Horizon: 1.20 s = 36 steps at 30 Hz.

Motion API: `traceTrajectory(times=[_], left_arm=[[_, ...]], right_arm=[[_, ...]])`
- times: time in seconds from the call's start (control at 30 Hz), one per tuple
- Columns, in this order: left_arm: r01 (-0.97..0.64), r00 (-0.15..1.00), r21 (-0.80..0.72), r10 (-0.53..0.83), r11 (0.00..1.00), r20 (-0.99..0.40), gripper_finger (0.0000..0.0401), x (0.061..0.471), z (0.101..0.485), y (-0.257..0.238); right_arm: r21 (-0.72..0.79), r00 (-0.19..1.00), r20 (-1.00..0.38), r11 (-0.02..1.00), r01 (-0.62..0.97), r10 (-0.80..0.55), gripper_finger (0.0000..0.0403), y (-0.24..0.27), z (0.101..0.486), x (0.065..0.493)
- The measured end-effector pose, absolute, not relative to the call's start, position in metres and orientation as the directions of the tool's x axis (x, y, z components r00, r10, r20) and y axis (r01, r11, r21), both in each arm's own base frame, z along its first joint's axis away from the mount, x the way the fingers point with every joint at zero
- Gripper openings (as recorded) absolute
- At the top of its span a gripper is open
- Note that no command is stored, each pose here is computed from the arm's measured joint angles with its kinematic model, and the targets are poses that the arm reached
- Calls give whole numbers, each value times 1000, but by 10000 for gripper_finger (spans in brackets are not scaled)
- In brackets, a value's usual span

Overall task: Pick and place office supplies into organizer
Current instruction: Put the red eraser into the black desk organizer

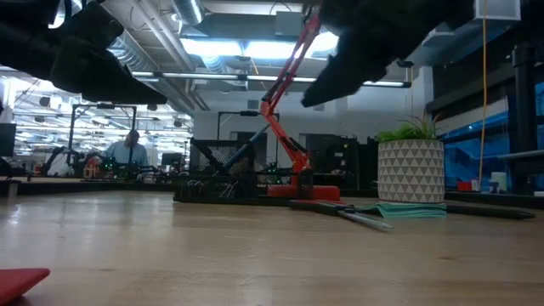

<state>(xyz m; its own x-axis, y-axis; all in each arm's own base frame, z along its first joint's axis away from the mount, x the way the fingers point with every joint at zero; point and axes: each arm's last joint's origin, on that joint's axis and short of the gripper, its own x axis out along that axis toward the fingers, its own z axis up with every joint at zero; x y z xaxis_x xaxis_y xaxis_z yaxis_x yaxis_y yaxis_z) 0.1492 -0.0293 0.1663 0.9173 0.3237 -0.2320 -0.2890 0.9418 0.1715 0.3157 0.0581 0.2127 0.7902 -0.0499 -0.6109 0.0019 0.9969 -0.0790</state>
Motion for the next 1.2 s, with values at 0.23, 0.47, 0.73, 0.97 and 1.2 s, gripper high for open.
traceTrajectory(times=[0.23, 0.47, 0.73, 0.97, 1.2], left_arm=[[-289, 917, 172, 324, 942, -232, 128, 149, 166, -29], [-282, 919, 169, 317, 944, -233, 127, 149, 166, -30], [-282, 920, 168, 316, 944, -233, 128, 149, 166, -30], [-275, 923, 145, 303, 950, -235, 127, 149, 166, -30], [-150, 953, 67, 163, 986, -256, 127, 150, 166, -34]], right_arm=[[-17, 765, -643, 1000, 11, -19, 186, 69, 212, 297], [173, 746, -665, 963, 207, -40, 186, 64, 204, 290], [236, 771, -636, 942, 236, -34, 186, 65, 207, 293], [246, 773, -634, 939, 242, -33, 186, 65, 207, 293], [336, 707, -708, 883, 327, 8, 186, 65, 200, 287]])
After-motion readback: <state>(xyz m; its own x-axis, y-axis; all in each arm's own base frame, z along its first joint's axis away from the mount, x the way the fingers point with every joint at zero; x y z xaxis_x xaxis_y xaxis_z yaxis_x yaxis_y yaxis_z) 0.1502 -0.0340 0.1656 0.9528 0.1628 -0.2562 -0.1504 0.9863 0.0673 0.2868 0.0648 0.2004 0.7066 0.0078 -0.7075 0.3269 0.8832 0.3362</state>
